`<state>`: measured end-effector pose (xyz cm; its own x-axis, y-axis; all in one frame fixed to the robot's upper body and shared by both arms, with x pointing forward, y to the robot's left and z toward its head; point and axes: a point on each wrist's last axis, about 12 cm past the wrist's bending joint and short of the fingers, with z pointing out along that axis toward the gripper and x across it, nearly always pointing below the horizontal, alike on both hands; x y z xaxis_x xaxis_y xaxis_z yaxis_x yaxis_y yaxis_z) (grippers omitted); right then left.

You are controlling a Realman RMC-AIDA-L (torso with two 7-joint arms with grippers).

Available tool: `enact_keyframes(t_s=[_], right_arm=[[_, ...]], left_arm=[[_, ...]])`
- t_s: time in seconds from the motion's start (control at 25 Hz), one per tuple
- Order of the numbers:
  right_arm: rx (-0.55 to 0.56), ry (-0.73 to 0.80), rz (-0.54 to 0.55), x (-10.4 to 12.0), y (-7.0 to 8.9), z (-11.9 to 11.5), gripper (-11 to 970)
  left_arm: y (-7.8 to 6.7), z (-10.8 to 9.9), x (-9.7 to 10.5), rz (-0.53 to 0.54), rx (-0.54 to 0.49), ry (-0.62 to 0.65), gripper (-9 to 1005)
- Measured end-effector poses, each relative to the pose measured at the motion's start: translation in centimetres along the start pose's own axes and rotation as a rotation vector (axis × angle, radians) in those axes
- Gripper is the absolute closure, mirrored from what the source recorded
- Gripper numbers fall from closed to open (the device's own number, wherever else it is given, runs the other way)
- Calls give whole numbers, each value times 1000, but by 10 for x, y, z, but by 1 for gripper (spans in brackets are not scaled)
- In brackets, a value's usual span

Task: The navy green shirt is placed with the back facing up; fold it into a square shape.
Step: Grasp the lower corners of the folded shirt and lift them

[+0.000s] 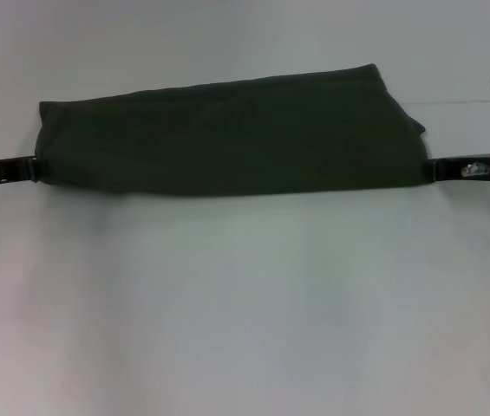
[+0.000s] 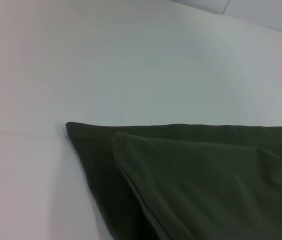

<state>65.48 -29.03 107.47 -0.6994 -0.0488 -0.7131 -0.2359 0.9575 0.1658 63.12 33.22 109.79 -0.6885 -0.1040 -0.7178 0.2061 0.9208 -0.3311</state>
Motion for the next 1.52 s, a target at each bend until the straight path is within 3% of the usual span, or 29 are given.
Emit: enact_keyframes(t_s=[0.28,0.64,0.88,1.08,1.52], right_arm=[[-15,-19,37,2,-14,-13,911],[2,4,9,-17,-5,-8,872],[44,58,-18,-31,0,-4,662],[70,89,-40,-34,3,-2,411],[90,87,-47,-25,12,8,389]], left_arm=[[0,-1,0,5,2,5,983],[-1,0,-1,11,5,6,983],[-2,-1,-2,10,15,7,983],[-3,-2,-3,11,21,7,983],[-3,-2,-3,13,22,9,982]])
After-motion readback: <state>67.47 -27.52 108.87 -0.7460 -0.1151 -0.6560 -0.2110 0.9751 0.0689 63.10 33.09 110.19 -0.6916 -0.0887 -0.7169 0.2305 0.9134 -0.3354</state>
